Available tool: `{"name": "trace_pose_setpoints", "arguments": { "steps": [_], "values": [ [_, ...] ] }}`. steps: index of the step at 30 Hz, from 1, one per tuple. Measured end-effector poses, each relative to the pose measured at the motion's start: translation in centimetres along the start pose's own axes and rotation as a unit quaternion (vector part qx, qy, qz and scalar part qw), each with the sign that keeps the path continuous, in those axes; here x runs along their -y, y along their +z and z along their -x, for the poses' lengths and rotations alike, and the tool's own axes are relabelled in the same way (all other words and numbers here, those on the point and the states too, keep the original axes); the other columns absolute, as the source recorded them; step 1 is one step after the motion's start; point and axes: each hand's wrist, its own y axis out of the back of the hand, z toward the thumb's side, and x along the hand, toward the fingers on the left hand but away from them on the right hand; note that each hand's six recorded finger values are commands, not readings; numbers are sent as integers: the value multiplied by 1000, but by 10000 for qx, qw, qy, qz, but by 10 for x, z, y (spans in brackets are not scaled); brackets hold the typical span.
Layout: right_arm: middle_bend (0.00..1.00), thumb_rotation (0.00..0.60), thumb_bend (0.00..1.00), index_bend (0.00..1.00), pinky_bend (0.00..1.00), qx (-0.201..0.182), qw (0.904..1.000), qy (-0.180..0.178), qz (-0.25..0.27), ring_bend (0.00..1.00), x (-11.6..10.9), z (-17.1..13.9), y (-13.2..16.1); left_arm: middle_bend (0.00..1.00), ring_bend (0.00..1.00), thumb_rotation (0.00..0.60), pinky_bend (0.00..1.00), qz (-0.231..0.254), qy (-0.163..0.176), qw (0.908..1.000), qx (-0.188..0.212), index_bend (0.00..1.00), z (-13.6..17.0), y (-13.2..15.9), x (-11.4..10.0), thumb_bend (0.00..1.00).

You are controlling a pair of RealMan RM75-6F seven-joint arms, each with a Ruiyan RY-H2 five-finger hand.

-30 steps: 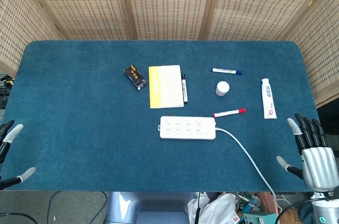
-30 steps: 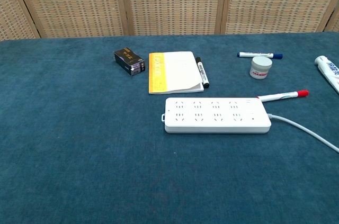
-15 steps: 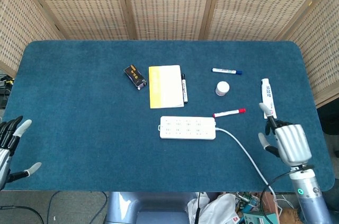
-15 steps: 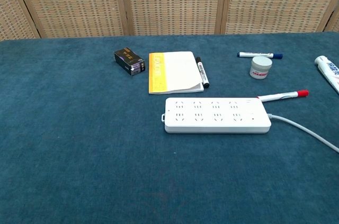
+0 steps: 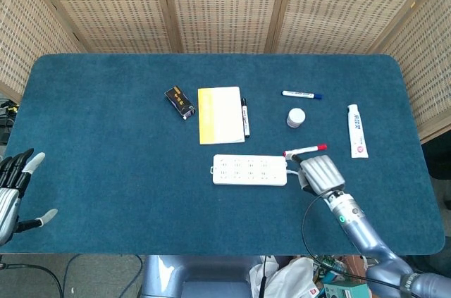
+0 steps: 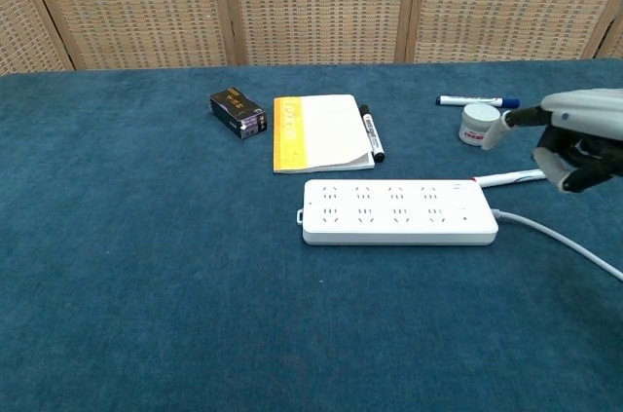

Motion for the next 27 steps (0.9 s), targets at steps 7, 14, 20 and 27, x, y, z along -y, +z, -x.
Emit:
{"name": "trace_pose_setpoints", "arguments": {
  "steps": [7, 14, 20, 27],
  "values": [
    [771, 600, 760, 207, 1000, -79, 9995, 247, -196, 825, 18, 12, 20, 0, 0, 600, 0, -16, -36, 10000, 1, 0, 1, 1, 1, 0],
    [771, 600, 759, 216, 1000, 36, 9985, 408, -352, 825, 32, 12, 18, 0, 0, 600, 0, -10, -35, 10000, 7, 0, 1, 2, 1, 0],
    [771, 600, 759, 221, 1000, 62, 9982, 451, -399, 825, 35, 11, 16, 0, 0, 600, 0, -23, -52, 10000, 28, 0, 1, 3, 2, 0],
    [771, 600, 760, 221, 1000, 51, 9979, 479, -437, 825, 38, 12, 18, 0, 0, 600, 0, -36, -79, 10000, 39, 0, 1, 4, 4, 0]
  ]
}}
